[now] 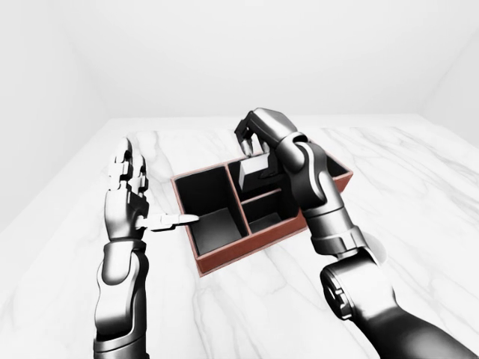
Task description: Pick up the book and place it in the front compartment of the caddy.
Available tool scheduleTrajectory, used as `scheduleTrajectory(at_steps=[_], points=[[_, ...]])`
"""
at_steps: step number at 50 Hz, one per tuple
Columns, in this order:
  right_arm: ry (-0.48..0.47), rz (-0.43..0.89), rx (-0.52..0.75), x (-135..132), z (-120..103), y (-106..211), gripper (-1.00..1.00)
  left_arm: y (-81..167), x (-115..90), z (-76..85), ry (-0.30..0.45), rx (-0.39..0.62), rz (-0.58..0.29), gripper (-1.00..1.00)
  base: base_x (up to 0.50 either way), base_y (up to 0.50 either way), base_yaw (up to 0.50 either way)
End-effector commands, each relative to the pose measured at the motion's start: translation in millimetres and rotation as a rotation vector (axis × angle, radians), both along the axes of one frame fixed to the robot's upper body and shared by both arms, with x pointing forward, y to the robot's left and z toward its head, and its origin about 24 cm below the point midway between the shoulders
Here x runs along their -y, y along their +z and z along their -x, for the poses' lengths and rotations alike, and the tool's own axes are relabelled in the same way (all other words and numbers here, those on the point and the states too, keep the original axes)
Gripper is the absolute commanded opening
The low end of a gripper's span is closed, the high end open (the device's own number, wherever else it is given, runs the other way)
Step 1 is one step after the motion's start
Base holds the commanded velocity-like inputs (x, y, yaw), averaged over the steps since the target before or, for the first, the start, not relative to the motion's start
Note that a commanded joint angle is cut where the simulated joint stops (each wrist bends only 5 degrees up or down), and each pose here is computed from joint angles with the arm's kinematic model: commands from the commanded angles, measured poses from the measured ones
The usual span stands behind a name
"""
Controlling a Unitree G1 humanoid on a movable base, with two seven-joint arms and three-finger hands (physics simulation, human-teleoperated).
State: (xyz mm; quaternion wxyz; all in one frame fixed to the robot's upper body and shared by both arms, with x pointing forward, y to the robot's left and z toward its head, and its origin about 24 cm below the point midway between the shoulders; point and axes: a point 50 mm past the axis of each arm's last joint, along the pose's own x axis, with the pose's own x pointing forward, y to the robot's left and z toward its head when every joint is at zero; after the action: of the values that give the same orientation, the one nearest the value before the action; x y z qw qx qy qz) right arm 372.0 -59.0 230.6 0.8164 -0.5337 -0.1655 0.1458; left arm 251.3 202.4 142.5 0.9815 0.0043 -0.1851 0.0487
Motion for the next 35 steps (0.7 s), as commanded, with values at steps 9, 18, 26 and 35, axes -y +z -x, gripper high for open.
scheduleTrajectory(at_steps=[9, 18, 26, 35], points=[[-0.049, -0.011, 0.023, 1, -12, 3, -1.00, 1, -1, 0.4, 0.005, 0.005, 0.000, 1.00, 0.00, 0.00, 0.00], [-0.066, -0.019, 0.014, 2, -17, 0, -1.00, -1, 0, -0.6, 0.005, -0.003, 0.001, 1.00, 0.00, 0.00, 0.00], [-0.072, -0.020, 0.008, 1, -19, -2, -1.00, 3, -1, 0.3, 0.006, 0.011, 0.000, 1.00, 0.00, 0.00, 0.00], [-0.079, -0.024, 0.000, -1, -22, -4, -1.00, 3, -1, 0.0, 0.007, 0.010, 0.001, 1.00, 0.00, 0.00, 0.00]])
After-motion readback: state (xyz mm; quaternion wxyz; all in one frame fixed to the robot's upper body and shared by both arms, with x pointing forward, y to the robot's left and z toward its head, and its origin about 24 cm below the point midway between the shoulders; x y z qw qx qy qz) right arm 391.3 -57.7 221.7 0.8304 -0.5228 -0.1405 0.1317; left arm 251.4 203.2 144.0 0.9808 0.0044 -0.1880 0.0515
